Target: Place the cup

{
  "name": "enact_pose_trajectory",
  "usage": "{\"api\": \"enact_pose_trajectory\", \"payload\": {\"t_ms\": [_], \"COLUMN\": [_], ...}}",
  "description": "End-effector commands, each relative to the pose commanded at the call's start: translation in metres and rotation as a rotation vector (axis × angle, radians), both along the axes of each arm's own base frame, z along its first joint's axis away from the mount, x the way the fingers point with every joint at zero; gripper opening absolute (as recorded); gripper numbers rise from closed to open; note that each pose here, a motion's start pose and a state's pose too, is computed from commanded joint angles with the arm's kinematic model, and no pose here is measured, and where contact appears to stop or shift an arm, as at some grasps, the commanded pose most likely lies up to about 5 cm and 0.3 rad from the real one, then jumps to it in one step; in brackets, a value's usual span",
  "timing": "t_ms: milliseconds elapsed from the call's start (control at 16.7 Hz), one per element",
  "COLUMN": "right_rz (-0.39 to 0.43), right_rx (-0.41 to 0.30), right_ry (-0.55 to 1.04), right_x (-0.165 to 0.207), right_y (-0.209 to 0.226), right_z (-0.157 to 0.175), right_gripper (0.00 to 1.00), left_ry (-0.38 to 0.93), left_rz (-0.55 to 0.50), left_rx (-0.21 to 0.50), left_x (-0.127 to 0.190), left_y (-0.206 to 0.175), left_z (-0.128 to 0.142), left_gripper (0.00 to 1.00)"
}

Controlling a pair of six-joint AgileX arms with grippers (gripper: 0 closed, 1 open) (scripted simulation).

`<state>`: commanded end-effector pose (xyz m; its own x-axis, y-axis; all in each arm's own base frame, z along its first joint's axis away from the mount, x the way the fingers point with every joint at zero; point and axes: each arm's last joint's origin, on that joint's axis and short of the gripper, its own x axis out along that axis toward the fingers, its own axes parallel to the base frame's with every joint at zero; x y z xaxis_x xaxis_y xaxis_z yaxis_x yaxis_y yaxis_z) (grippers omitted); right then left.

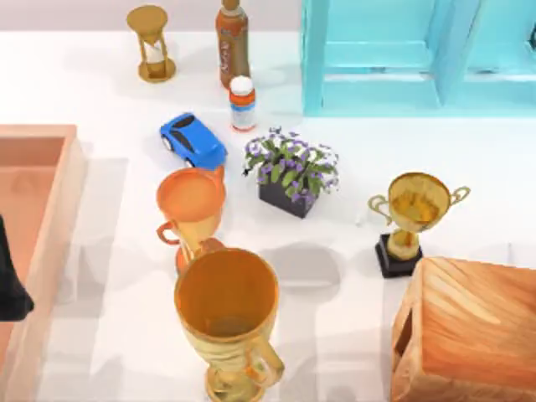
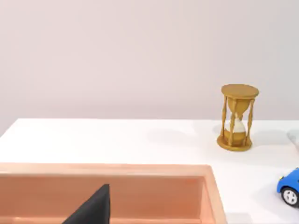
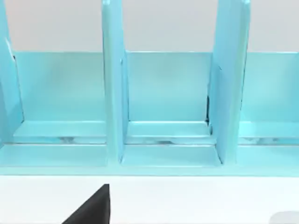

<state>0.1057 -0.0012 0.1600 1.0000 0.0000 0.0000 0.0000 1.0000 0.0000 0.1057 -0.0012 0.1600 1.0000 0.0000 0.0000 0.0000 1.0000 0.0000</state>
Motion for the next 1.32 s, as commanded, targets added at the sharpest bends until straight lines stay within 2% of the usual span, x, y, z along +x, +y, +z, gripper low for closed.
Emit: {"api": "enact_pose_trajectory", "payload": {"t_ms": [240, 480, 660, 840, 1080, 1320], "right_rz": [-0.004, -0.014, -0.020, -0.023, -0.022, -0.015], "right_rx": [-0.002, -0.013, -0.020, -0.019, -0.010, -0.001], "right_ry": [0.032, 0.215, 0.462, 0.771, 1.134, 1.406], "right_x": [0.000, 0.005, 0.022, 0.055, 0.102, 0.147], "right_y": [0.000, -0.001, -0.003, -0.005, -0.011, -0.017], "right_z": [0.005, 0.035, 0.062, 0.080, 0.091, 0.092], "right_gripper": [1.00, 1.00, 1.00, 1.00, 1.00, 1.00], "left_ry": [0.000, 0.000, 0.000, 0.000, 0.000, 0.000], "left_rz": [0.000, 0.000, 0.000, 0.000, 0.000, 0.000], "left_rx": [0.000, 0.000, 0.000, 0.000, 0.000, 0.000], "left_x": [0.000, 0.000, 0.000, 0.000, 0.000, 0.000], "left_y": [0.000, 0.000, 0.000, 0.000, 0.000, 0.000], "left_z": [0.000, 0.000, 0.000, 0.000, 0.000, 0.000], "left_gripper": [1.00, 1.00, 1.00, 1.00, 1.00, 1.00]}}
